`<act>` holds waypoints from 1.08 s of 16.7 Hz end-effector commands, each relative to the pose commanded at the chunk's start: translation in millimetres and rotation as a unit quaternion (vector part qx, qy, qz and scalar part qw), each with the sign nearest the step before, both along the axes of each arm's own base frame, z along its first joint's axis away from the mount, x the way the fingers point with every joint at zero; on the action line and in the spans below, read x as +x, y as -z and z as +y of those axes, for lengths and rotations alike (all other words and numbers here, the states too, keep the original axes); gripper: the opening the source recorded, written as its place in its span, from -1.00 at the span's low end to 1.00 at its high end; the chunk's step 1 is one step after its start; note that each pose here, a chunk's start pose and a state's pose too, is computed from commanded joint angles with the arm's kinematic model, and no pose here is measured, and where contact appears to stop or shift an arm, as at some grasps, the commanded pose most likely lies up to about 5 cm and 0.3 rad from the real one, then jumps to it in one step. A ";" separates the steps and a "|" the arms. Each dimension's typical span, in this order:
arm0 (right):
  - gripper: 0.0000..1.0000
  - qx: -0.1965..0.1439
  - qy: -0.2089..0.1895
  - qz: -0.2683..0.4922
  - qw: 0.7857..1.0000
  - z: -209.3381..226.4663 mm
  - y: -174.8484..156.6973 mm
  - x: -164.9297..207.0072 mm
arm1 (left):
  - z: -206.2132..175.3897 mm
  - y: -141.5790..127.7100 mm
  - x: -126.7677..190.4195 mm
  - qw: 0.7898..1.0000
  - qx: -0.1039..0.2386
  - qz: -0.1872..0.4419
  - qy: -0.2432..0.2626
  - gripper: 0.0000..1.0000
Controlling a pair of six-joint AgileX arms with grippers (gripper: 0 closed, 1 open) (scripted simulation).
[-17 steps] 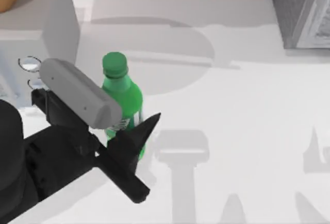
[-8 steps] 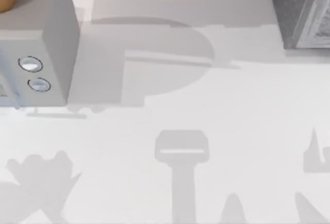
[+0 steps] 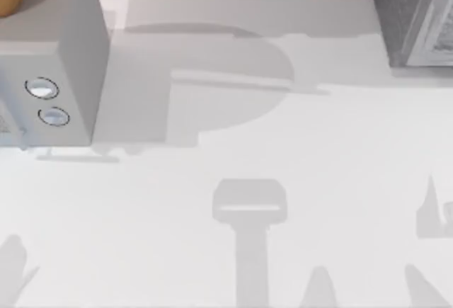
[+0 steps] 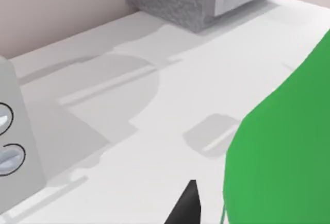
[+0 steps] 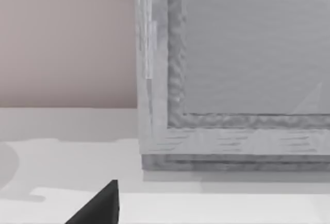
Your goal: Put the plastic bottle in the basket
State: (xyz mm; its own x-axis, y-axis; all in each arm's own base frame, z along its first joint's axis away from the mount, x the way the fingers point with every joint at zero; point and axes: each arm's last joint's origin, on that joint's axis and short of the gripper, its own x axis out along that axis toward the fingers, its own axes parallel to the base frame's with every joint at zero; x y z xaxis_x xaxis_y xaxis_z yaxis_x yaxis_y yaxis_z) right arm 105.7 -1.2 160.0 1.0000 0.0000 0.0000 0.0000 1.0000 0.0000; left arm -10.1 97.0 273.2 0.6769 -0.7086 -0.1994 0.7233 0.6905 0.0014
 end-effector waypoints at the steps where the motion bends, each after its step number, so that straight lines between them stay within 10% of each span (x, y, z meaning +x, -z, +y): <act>1: 1.00 0.000 0.000 0.000 1.000 0.0 0.0 0.0 | 2.7 1.9 -0.3 1.000 0.000 0.000 0.000 -1.00; 10: 1.00 0.000 0.000 0.000 1.000 0.0 0.0 0.0 | -7.9 -12.5 -3.1 1.000 0.022 0.009 -0.019 -1.00; 18: 1.00 0.000 0.000 0.000 1.000 0.0 0.0 0.0 | -66.8 -125.5 -0.2 0.990 0.022 0.022 -0.137 -1.00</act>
State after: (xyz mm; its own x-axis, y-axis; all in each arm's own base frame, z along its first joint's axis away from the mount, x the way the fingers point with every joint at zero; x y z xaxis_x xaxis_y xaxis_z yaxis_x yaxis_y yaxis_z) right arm 105.7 -1.2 160.0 1.0000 0.0000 0.0000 0.0000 1.0000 0.0000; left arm -10.3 30.2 398.8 0.8329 -0.4890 -0.2591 0.5081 0.8613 0.0078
